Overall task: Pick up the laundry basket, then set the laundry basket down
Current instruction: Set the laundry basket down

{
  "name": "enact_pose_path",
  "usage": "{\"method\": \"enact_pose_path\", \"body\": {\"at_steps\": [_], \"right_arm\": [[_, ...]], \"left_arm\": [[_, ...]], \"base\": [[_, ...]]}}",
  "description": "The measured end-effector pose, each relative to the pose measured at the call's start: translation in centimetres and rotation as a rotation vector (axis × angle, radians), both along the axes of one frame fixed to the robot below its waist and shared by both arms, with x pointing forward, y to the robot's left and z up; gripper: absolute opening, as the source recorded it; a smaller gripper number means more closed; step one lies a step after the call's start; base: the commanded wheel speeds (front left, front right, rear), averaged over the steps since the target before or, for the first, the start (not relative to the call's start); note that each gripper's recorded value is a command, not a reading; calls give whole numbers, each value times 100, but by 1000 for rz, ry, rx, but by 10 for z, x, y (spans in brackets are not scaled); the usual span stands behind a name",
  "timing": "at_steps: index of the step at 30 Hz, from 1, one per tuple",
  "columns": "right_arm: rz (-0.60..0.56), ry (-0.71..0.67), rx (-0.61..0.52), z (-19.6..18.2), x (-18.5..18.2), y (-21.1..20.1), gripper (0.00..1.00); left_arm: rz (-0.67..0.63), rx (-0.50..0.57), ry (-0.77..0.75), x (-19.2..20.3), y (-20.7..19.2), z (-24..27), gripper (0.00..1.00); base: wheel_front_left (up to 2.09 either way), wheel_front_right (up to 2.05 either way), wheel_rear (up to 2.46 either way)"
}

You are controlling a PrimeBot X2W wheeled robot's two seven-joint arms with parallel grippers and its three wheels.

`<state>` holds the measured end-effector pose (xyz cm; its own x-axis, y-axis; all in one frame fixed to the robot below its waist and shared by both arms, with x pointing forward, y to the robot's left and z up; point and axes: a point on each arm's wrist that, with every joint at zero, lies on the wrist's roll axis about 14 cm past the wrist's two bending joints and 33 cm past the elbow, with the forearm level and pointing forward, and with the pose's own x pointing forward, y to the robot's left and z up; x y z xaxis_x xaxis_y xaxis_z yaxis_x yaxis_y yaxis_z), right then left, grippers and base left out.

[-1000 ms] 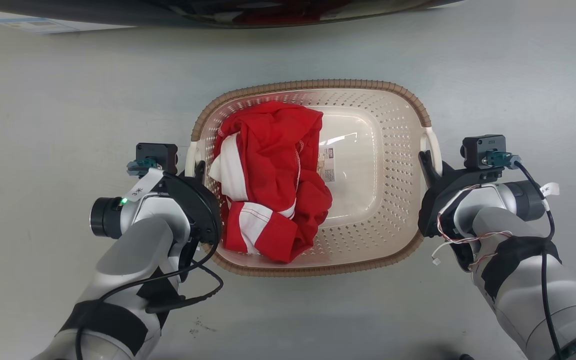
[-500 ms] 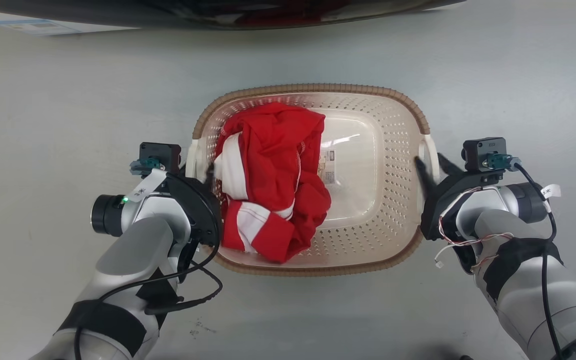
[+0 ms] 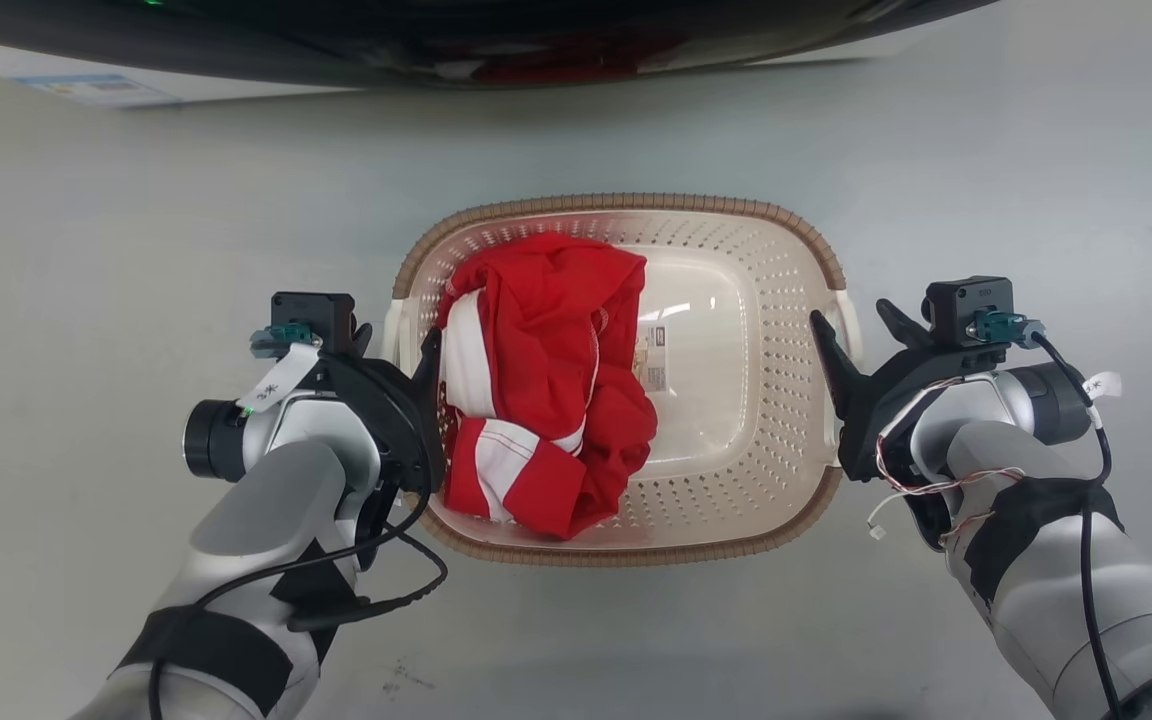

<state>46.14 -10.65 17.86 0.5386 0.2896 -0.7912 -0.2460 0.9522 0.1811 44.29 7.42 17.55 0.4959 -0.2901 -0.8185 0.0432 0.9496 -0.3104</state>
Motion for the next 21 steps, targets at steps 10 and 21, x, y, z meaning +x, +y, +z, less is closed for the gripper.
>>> {"method": "enact_pose_path", "body": {"at_steps": [10,21], "right_arm": [[-61,-77,36,33,0,-4,100],[-179,-214,91,100,-5,-22,100]], "left_arm": [[-13,4,-120,4,1,32,100],[-8,-24,-297,8,3,102,100]], "base": [[0,0,0],[0,0,0]]}}
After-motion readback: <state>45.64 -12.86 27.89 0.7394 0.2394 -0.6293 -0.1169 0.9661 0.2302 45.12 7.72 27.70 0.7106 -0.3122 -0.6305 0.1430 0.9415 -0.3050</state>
